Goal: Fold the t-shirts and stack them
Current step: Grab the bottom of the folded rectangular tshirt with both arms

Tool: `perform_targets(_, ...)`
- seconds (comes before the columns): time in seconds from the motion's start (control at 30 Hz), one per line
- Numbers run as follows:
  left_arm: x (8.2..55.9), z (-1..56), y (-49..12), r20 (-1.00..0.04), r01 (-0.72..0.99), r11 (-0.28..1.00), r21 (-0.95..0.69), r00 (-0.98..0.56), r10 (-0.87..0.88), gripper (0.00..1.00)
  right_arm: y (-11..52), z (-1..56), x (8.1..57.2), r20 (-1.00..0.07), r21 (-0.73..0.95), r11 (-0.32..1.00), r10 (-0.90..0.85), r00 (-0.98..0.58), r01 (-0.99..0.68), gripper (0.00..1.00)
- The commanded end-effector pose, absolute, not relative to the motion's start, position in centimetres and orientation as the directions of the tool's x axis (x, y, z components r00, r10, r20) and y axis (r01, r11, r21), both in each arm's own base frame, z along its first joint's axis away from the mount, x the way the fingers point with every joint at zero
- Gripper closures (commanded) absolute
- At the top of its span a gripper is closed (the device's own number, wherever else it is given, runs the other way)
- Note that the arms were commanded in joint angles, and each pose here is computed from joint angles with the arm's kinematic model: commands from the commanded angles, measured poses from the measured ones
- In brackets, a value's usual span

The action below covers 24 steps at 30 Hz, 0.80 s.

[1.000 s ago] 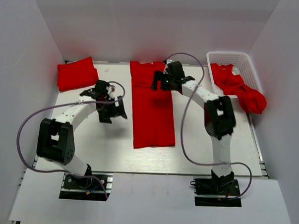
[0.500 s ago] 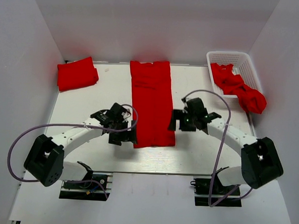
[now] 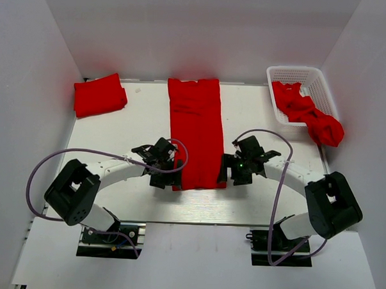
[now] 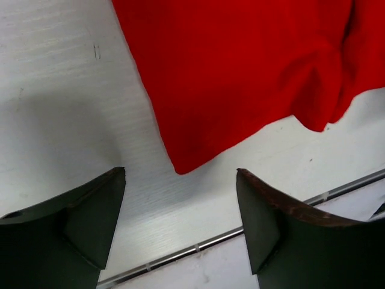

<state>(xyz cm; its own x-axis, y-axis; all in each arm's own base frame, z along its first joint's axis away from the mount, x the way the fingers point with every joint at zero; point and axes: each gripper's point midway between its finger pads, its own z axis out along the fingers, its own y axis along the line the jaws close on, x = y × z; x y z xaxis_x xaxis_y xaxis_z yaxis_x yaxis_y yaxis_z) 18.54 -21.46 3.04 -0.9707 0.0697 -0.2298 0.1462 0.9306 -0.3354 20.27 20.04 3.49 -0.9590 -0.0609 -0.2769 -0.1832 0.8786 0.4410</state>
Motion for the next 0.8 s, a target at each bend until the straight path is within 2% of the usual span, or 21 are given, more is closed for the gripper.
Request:
perform_targets(0.0, 19.0, 2.1, -21.9, -0.26, 0.163, 0.926, -0.341, -0.963, 0.073, 0.21, 20.2, 3.1, 19.5, -0.235, 0.455, 0.872, -0.075, -0.969, -0.178, 0.16)
perform_targets(0.07, 19.2, 2.0, -21.9, -0.266, 0.172, 0.925, -0.34, -0.961, 0.081, 0.24, 20.1, 2.7, 19.2, -0.223, 0.451, 0.875, -0.083, -0.971, -0.178, 0.19)
perform_targets(0.1, 19.2, 2.0, -22.0, -0.266, 0.172, 0.925, -0.34, -0.961, 0.081, 0.25, 19.9, 2.4, 19.0, -0.209, 0.448, 0.878, -0.08, -0.975, -0.168, 0.24)
perform_targets(0.13, 19.1, 2.0, -22.0, -0.264, 0.183, 0.921, -0.344, -0.96, 0.092, 0.31, 19.9, 2.2, 18.9, -0.203, 0.448, 0.877, -0.088, -0.975, -0.172, 0.26)
perform_targets(0.17, 19.0, 1.8, -22.0, -0.265, 0.183, 0.921, -0.345, -0.96, 0.092, 0.33, 19.9, 1.9, 18.7, -0.187, 0.448, 0.879, -0.086, -0.979, -0.163, 0.3)
perform_targets(0.2, 18.5, 1.5, -22.1, -0.259, 0.192, 0.917, -0.351, -0.961, 0.103, 0.38, 20.0, 2.0, 18.8, -0.192, 0.453, 0.875, -0.09, -0.977, -0.17, 0.39)
perform_targets(0.3, 17.6, 0.7, -21.9, -0.236, 0.193, 0.911, -0.365, -0.965, 0.11, 0.45, 20.1, 1.6, 18.8, -0.179, 0.452, 0.876, -0.097, -0.979, -0.169, 0.55)
perform_targets(0.33, 17.6, 0.8, -22.3, -0.248, 0.207, 0.905, -0.371, -0.961, 0.118, 0.5, 20.2, 1.6, 18.7, -0.173, 0.457, 0.873, -0.1, -0.98, -0.17, 0.58)
perform_targets(0.4, 17.2, 0.2, -21.9, -0.228, 0.2, 0.911, -0.361, -0.966, 0.122, 0.58, 20.5, 1.4, 18.6, -0.171, 0.468, 0.865, -0.113, -0.979, -0.182, 0.72)
perform_targets(0.43, 16.9, -0.1, -21.7, -0.212, 0.195, 0.915, -0.352, -0.969, 0.125, 0.7, 20.6, 1.5, 18.8, -0.175, 0.47, 0.863, -0.116, -0.978, -0.186, 0.78)
perform_targets(0.57, 17.0, -0.2, -21.8, -0.214, 0.201, 0.918, -0.342, -0.968, 0.132, 0.86, 20.6, 1.2, 19.0, -0.17, 0.466, 0.865, -0.12, -0.978, -0.187, 1.0)
perform_targets(0.63, 17.0, 0.1, -21.9, -0.209, 0.199, 0.919, -0.339, -0.969, 0.133, 1.0, 20.6, 1.4, 19.0, -0.178, 0.466, 0.863, -0.126, -0.976, -0.197, 1.0)
perform_targets(0.77, 17.2, 1.3, -21.9, -0.232, 0.196, 0.917, -0.346, -0.965, 0.119, 1.0, 20.5, 2.4, 19.1, -0.218, 0.47, 0.855, -0.127, -0.968, -0.218, 1.0)
